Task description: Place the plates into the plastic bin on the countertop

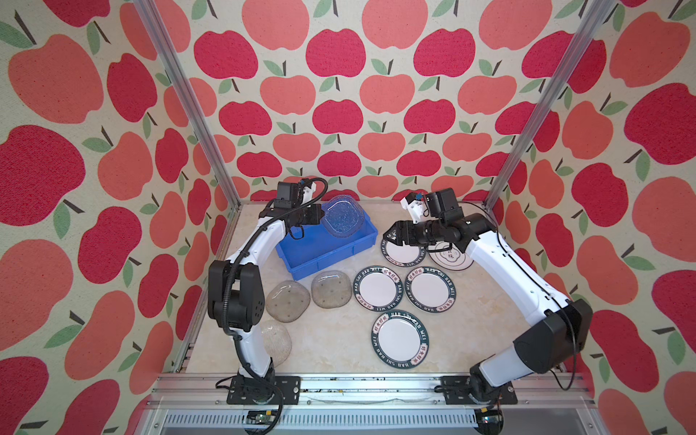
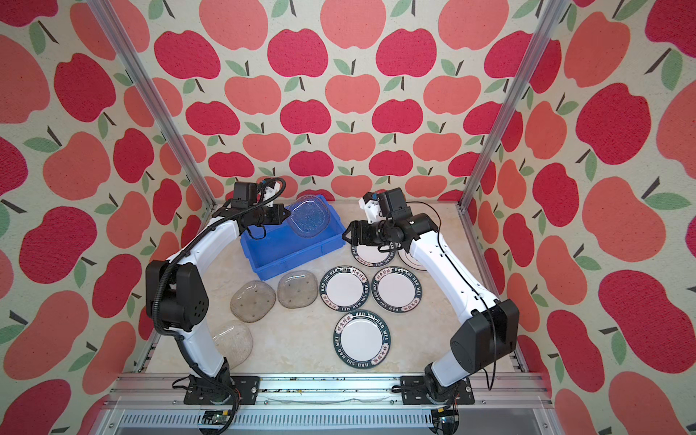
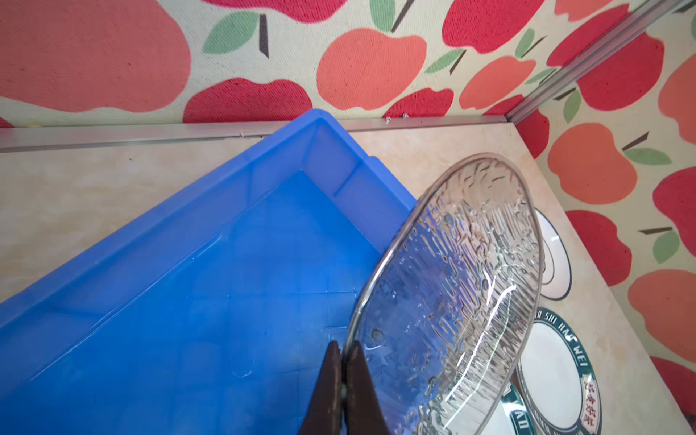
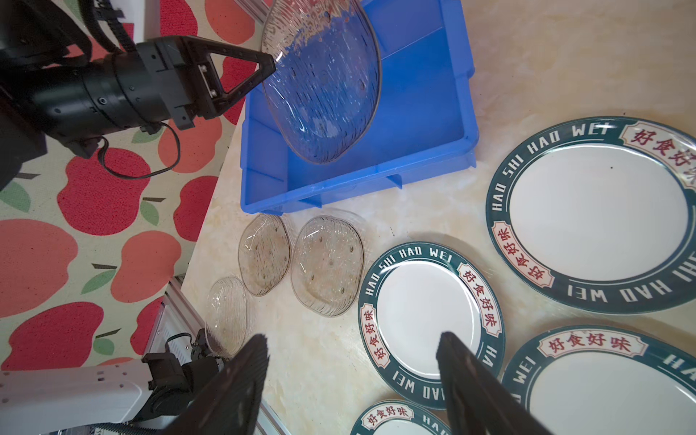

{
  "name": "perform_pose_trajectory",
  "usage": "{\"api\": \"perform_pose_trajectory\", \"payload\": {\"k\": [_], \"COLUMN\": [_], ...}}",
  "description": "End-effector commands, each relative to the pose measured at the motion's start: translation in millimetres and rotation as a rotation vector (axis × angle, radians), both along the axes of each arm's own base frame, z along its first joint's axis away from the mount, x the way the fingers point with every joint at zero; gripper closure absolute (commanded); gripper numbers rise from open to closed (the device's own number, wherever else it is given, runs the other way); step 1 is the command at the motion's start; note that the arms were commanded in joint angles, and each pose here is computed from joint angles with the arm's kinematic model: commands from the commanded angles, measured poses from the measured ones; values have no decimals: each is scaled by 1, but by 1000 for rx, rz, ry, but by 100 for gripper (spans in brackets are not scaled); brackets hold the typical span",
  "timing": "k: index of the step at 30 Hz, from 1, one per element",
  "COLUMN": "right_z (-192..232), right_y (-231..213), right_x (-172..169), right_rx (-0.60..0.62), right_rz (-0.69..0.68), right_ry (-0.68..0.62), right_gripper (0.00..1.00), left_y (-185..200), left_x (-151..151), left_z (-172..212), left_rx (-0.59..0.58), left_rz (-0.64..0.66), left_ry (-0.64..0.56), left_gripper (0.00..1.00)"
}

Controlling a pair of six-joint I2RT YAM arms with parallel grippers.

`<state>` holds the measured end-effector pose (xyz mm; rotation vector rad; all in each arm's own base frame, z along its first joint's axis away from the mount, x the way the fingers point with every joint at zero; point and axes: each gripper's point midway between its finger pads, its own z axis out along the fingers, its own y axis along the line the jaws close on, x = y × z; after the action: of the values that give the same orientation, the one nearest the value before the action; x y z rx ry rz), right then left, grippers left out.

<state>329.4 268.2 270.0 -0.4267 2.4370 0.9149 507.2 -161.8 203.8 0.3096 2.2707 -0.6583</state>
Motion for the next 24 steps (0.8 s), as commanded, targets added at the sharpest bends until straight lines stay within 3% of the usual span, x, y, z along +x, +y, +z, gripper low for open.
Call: {"api": "perform_pose_trajectory", "payload": {"k": [1,9,24], "right_z": [-7,-15,-40], "right_y": [-2,-3,-6], "right_x": [4,10,11], "right_rx": [27,34,3], "right_rz": [-15,-18,-30], "right_ry": [37,59,103], "right_gripper": [26,26,26], "left_y": [-8,-7,-14], "left_x": [3,28,62], "left_z": [-2,-54,-107], "left_rx": [22,37,92], "left_rz": [-88,-21,21], "left_ry": [16,104,173], "left_gripper": [100,100,100]}}
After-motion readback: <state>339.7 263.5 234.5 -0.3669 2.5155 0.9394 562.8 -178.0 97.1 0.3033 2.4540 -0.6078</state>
